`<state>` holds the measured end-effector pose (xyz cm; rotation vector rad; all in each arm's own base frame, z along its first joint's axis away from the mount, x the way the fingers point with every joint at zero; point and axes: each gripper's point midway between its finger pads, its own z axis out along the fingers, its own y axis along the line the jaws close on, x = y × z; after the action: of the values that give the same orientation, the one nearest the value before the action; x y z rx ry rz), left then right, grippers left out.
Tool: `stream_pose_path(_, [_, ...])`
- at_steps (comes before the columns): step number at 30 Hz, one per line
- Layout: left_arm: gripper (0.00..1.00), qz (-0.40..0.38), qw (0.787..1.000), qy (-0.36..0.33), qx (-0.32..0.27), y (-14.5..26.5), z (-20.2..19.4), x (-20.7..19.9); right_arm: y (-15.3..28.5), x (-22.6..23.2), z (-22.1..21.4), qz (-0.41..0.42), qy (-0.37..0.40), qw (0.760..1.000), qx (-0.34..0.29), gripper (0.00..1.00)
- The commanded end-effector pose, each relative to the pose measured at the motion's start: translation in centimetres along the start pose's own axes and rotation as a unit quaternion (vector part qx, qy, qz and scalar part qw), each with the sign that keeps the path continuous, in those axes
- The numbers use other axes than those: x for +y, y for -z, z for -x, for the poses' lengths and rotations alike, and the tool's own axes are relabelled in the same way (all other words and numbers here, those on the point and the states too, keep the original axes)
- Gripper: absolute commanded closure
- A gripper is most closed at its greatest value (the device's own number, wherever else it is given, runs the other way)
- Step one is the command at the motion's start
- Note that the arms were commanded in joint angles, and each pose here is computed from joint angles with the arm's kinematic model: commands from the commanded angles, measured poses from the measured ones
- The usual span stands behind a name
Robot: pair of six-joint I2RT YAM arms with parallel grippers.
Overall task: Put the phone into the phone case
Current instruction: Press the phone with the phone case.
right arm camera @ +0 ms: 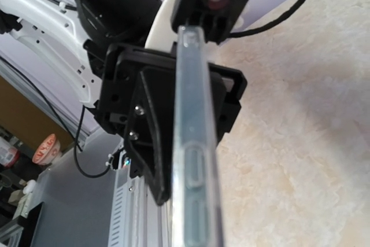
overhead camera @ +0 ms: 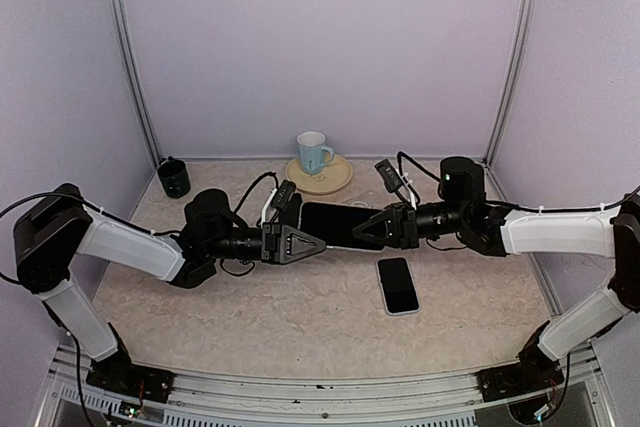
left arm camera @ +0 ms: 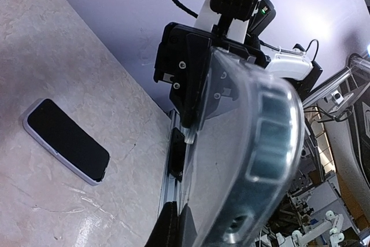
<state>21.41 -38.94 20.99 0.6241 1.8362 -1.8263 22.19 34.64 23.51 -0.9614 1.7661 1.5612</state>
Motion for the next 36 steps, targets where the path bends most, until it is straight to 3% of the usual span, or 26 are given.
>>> stream_pose_path(1, [0.89,-0.008,1.0,0.004,-0.01,0.0,0.6,-0.3,0.6,1.3,1.9,-0.003,0.062,0.998,-0.024,1.0])
stream_pose_path(3, [0.72,0.003,1.0,0.005,-0.008,0.2,0.3,0.2,0.8,1.8,2.0,0.005,0.065,0.998,-0.023,1.0])
stream_pose_path(5, [0.61,0.012,1.0,0.005,-0.012,0.7,0.4,0.5,1.0,2.3,2.2,0.012,0.072,0.997,-0.025,1.0])
stream_pose_path(13, [0.48,0.056,0.998,-0.036,-0.016,2.9,1.4,1.0,1.2,3.4,1.5,0.043,0.079,0.996,0.009,1.0])
stream_pose_path(24, [0.42,0.064,0.991,-0.113,0.023,2.7,2.6,-1.4,0.4,3.2,-0.3,0.084,0.035,0.994,0.055,1.0])
stream_pose_path(36, [0.43,0.051,0.988,-0.121,0.08,0.6,1.0,-2.3,-0.3,1.8,-2.3,0.099,-0.013,0.991,0.085,1.0])
